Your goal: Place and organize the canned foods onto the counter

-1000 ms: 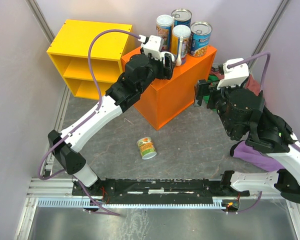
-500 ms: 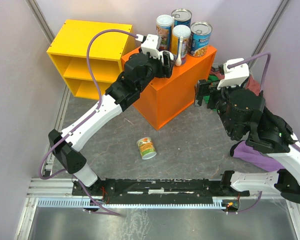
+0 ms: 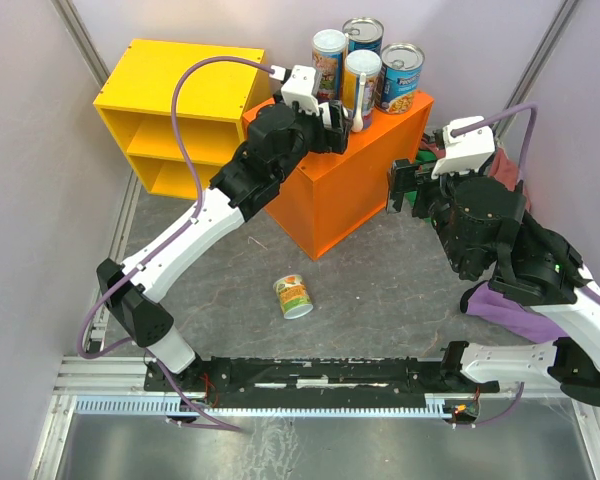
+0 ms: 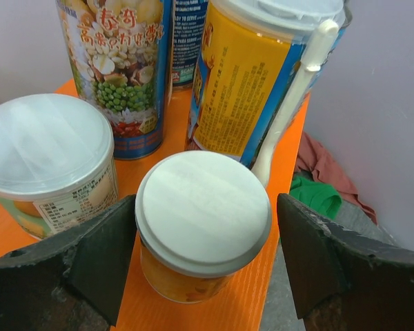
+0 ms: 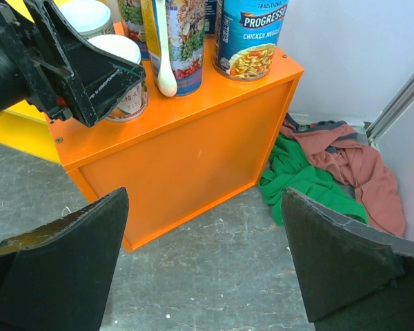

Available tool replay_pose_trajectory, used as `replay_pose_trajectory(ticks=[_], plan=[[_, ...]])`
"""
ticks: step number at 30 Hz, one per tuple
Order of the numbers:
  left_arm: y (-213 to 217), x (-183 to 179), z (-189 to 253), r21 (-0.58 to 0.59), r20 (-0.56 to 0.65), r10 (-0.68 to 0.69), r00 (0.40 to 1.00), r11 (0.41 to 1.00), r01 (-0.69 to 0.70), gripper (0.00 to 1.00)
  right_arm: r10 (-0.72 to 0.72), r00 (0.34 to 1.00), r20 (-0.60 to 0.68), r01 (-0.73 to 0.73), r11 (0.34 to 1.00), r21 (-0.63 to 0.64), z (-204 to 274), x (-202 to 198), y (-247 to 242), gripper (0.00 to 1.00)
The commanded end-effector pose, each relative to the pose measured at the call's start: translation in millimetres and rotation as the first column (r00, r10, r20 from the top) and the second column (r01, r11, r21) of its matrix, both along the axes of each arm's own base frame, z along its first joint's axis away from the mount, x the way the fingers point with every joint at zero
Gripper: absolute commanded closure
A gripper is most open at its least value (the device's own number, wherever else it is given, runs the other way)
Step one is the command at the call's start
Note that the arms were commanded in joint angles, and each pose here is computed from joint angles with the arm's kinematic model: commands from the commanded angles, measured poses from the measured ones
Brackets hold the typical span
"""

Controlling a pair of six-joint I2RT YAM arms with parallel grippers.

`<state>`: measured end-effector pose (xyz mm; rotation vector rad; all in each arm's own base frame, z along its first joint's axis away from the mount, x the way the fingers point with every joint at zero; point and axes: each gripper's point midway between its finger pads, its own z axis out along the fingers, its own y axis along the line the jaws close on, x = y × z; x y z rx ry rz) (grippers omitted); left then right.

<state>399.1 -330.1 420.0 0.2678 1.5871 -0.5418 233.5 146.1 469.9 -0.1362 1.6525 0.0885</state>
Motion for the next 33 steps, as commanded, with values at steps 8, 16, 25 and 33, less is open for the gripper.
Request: replay_pose_trajectory(ticks=[8,16,25,33], plan=[[12,-10,62,-0.133,0.089,0.014,0.996,0.991,-0.002,0.12,-0.007,1.000,0.013,0.006,0.999,0.041,8,-1,0,0.01],[39,-55,78,-0.185,0.065,-0.022,0.998,0.982,0.034,0.11,-0.010,1.000,-0.003,0.010,0.999,0.037,4,0,2,0.01],[76,-123,38,-0.209,-0.160,-0.057,0.985,0.978,0.023,0.08,0.000,0.998,-0.064,0.003,0.999,0.046,-15,0,11,0.01],[115,-177,-44,-0.232,-0.452,-0.034,0.891,0.969,-0.081,0.13,0.005,0.991,-0.135,0.004,0.998,0.069,-41,-4,16,0.01]])
